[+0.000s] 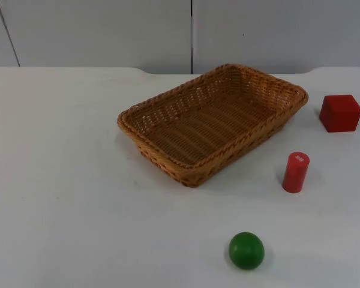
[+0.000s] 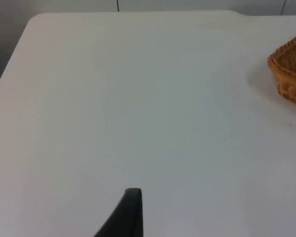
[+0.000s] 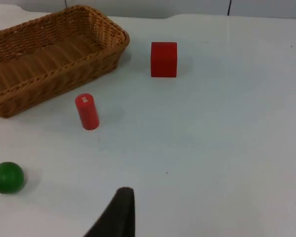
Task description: Pick up the basket with the left hand and place the object to the left of the red cylinder into the basket with the right hand.
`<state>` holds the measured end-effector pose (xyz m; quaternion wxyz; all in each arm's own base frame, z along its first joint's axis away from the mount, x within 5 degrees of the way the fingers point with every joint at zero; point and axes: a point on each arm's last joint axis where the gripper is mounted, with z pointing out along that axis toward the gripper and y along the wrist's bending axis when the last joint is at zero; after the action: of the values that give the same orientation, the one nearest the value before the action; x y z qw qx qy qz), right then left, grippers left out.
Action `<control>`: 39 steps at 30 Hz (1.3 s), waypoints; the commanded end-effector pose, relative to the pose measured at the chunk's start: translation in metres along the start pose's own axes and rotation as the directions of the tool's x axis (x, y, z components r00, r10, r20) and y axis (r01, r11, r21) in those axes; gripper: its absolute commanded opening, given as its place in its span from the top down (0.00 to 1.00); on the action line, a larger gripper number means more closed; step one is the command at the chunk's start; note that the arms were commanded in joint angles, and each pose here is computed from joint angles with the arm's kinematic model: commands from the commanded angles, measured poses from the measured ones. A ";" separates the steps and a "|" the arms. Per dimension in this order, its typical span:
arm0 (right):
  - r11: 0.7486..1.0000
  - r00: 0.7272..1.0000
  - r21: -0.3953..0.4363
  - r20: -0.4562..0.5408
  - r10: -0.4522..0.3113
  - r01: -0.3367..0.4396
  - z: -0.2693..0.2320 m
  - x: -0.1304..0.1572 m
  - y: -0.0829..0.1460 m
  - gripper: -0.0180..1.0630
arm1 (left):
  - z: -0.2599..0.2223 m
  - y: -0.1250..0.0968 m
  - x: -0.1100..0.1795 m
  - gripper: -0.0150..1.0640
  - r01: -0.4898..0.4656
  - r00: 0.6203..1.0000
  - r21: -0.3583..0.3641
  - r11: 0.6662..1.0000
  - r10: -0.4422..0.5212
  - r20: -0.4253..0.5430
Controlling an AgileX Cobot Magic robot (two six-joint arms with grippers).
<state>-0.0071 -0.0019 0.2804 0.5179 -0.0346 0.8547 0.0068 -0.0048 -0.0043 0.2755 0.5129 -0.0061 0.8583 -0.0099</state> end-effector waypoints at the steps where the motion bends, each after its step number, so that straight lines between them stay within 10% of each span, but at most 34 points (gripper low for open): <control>1: 1.000 1.000 0.004 0.026 0.005 -0.006 -0.002 -0.005 0.000 0.01 | -0.002 -0.002 -0.002 0.01 0.014 1.000 0.022 1.000 -0.015 0.021; 19: 1.000 0.987 -0.009 -0.163 0.010 -0.012 0.070 -0.098 0.000 0.01 | 0.060 -0.010 -0.082 0.01 0.118 0.977 0.118 0.986 -0.094 -0.193; 39: 1.000 0.904 -0.014 -0.427 0.004 -0.010 0.149 -0.093 0.000 0.01 | 0.130 -0.016 -0.103 0.01 0.103 0.937 0.212 0.972 -0.024 -0.348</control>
<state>0.1658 0.0117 0.2917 0.3094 -0.0383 0.9501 0.0094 0.1491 -0.0166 0.3014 0.3430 0.0135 0.9323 -0.1139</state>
